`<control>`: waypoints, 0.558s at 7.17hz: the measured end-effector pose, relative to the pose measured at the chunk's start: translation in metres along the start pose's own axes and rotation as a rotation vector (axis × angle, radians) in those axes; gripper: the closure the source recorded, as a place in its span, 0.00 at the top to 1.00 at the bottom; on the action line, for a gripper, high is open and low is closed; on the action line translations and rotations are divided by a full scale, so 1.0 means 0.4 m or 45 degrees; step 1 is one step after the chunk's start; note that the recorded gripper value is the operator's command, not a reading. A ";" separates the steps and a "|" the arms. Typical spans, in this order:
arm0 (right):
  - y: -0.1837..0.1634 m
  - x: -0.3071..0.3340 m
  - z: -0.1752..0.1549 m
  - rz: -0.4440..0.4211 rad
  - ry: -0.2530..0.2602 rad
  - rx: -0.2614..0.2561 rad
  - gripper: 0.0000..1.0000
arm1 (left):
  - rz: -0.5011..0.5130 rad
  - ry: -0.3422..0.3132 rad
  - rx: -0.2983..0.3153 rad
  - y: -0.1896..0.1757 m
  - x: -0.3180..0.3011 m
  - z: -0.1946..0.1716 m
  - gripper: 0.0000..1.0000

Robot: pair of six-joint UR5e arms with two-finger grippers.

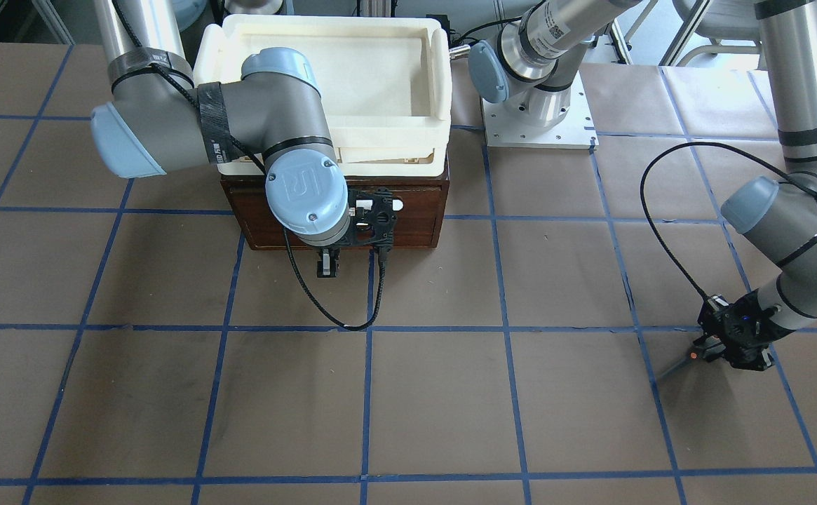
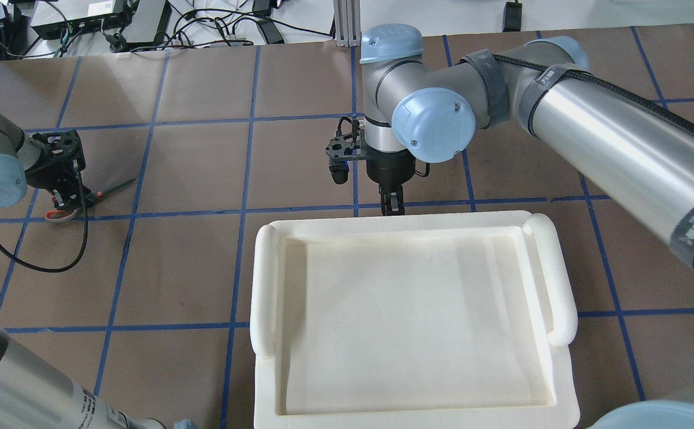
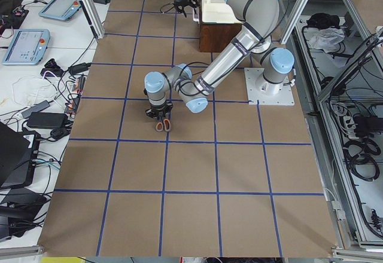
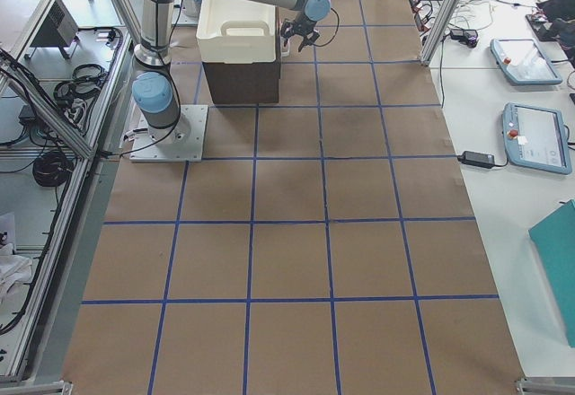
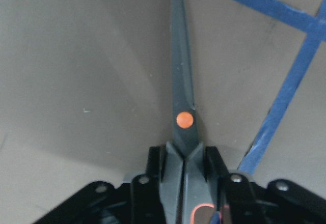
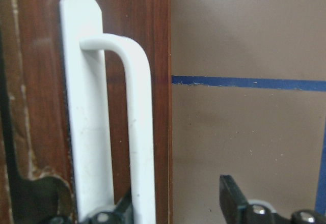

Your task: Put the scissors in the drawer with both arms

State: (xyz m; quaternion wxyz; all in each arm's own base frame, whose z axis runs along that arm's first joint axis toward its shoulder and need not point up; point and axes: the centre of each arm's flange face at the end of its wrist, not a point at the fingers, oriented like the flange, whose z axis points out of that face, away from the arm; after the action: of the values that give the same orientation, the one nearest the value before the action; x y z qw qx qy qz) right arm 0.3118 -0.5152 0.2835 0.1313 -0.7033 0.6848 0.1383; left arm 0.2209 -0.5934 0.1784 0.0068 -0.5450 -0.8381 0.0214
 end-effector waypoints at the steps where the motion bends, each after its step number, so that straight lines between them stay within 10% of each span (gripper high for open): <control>1: 0.001 0.002 -0.006 -0.001 0.010 -0.006 0.37 | 0.003 -0.008 0.002 -0.001 -0.005 -0.008 0.08; 4: -0.004 0.028 -0.050 -0.006 0.061 -0.017 0.36 | 0.014 -0.033 0.000 -0.016 -0.006 -0.049 0.02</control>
State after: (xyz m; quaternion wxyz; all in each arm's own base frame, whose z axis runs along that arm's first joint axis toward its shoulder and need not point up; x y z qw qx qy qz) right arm 0.3138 -0.5331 0.2979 0.1104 -0.7089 0.6852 0.1258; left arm 0.2166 -0.5975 0.1983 -0.0043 -0.5494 -0.8351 0.0284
